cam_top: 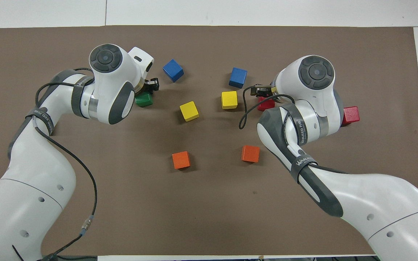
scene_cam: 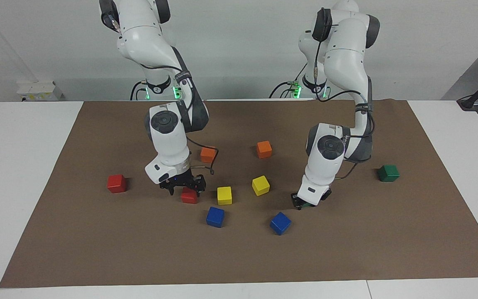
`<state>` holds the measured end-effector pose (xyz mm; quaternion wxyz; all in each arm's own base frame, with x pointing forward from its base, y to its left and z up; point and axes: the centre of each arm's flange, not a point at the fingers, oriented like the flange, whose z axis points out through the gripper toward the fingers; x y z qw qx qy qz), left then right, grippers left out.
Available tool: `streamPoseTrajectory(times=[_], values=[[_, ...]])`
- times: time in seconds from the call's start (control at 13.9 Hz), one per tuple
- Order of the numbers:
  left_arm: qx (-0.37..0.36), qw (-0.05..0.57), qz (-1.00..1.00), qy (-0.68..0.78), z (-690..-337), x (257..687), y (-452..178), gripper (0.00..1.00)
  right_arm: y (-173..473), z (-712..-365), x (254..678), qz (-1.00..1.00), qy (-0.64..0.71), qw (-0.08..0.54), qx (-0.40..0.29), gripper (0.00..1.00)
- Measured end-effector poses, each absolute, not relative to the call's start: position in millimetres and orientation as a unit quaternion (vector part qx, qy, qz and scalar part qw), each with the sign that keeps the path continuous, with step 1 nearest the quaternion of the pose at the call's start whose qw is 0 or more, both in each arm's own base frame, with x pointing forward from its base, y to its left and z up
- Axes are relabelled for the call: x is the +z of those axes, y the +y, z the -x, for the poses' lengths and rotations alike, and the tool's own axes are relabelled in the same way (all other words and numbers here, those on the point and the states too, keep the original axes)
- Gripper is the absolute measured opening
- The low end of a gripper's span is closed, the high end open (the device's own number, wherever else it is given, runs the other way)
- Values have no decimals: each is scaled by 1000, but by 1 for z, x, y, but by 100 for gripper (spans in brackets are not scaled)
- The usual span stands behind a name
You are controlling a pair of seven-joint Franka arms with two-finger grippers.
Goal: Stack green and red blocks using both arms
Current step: 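Stack green on green with the left gripper while the right gripper stacks red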
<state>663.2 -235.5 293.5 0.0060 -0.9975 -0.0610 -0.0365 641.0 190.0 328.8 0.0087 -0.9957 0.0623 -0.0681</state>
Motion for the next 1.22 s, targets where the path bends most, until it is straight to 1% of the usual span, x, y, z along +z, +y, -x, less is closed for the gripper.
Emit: streamPoseTrajectory(times=[0.29, 0.43, 0.57, 0.72, 0.79, 0.86, 1.0, 1.08, 1.22], values=[[-22, 16, 997, -67, -662, 299, -227, 55, 191, -632, 311, 996, 59, 11, -71, 100], [-18, 18, 997, -79, -667, 323, -202, 55, 191, -629, 305, 996, 58, 11, -70, 100], [-8, 7, 997, -71, -671, 358, -159, 55, 191, -626, 301, 996, 58, 10, -67, 99], [8, 3, 999, -40, -670, 393, -95, 55, 189, -625, 299, 997, 59, 6, -57, 77], [12, 2, 1000, -19, -668, 408, -57, 55, 186, -625, 301, 997, 62, 1, -45, 60], [14, 0, 1000, 0, -663, 418, -19, 55, 180, -626, 310, 997, 66, -5, -30, 55], [21, -5, 999, 39, -649, 420, 40, 55, 159, -630, 351, 998, 55, -16, -6, 55], [24, -10, 998, 58, -641, 417, 64, 55, 133, -632, 381, 999, 33, -17, -2, 55], [11, -14, 997, 77, -628, 407, 100, 55, 46, -630, 433, 1000, -18, -16, -7, 55]])
